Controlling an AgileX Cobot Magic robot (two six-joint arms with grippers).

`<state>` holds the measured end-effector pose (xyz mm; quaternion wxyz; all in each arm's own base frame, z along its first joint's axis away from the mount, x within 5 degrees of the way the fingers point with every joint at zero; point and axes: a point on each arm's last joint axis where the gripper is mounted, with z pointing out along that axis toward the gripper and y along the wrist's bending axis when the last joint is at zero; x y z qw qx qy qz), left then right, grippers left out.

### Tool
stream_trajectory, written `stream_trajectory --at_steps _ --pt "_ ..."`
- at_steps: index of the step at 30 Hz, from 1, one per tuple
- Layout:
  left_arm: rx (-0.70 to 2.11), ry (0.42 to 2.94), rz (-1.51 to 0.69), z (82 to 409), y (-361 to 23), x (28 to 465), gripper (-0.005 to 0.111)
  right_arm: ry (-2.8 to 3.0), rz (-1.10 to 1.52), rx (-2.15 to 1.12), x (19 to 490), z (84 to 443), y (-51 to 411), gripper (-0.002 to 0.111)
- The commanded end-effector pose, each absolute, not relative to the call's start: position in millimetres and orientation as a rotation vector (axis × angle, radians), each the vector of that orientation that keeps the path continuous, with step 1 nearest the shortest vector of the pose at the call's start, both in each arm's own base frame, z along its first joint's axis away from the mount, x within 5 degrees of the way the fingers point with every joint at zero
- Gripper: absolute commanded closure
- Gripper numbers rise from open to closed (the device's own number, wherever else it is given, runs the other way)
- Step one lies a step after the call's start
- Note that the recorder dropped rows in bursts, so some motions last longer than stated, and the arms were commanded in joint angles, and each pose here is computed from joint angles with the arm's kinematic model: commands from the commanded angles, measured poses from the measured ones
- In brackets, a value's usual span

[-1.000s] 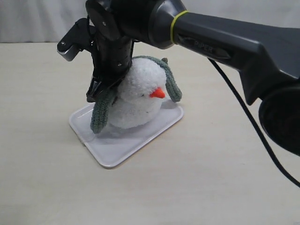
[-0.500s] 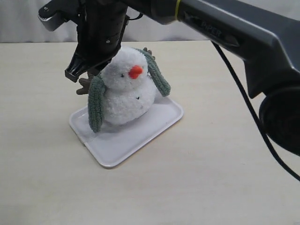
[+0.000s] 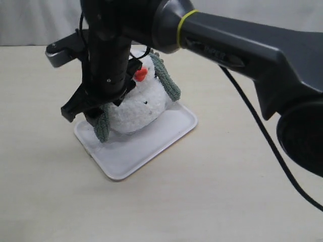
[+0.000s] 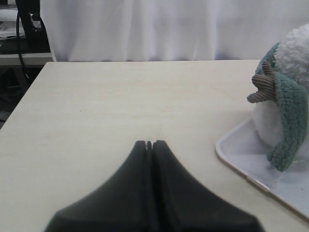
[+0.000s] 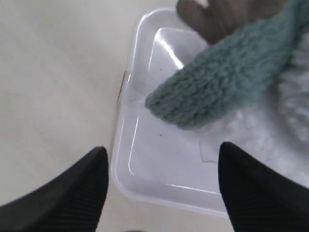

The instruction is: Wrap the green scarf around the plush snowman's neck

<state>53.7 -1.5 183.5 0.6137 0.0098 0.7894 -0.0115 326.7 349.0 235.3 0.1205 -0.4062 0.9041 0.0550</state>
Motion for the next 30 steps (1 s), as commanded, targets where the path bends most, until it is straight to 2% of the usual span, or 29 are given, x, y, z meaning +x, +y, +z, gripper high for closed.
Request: stream_trajectory --at_steps 1,8,16,22,28,29,30 --pt "0.015 1.807 -0.031 184.0 -1.5 53.9 0.107 2.642 0.006 -1.097 317.9 228.5 353.6 0.046" --pt "0.015 1.807 -0.031 184.0 -1.5 53.9 0.107 2.566 0.091 -1.037 310.5 223.7 371.8 0.046" --pt "0.015 1.807 -0.031 184.0 -1.5 53.9 0.107 2.56 -0.122 -0.9 318.4 222.9 361.2 0.046" --pt "0.015 1.807 -0.031 184.0 -1.5 53.9 0.107 2.559 0.031 -0.885 315.8 211.9 370.4 0.046" --pt "0.015 1.807 -0.031 184.0 -1.5 53.9 0.107 2.572 0.036 -0.892 315.8 202.0 373.0 0.046" --pt "0.015 1.807 -0.031 184.0 -1.5 53.9 0.107 2.568 0.039 -0.896 316.3 200.3 373.8 0.048" --pt "0.015 1.807 -0.031 184.0 -1.5 53.9 0.107 2.555 0.045 -0.9 317.5 198.8 375.1 0.055"
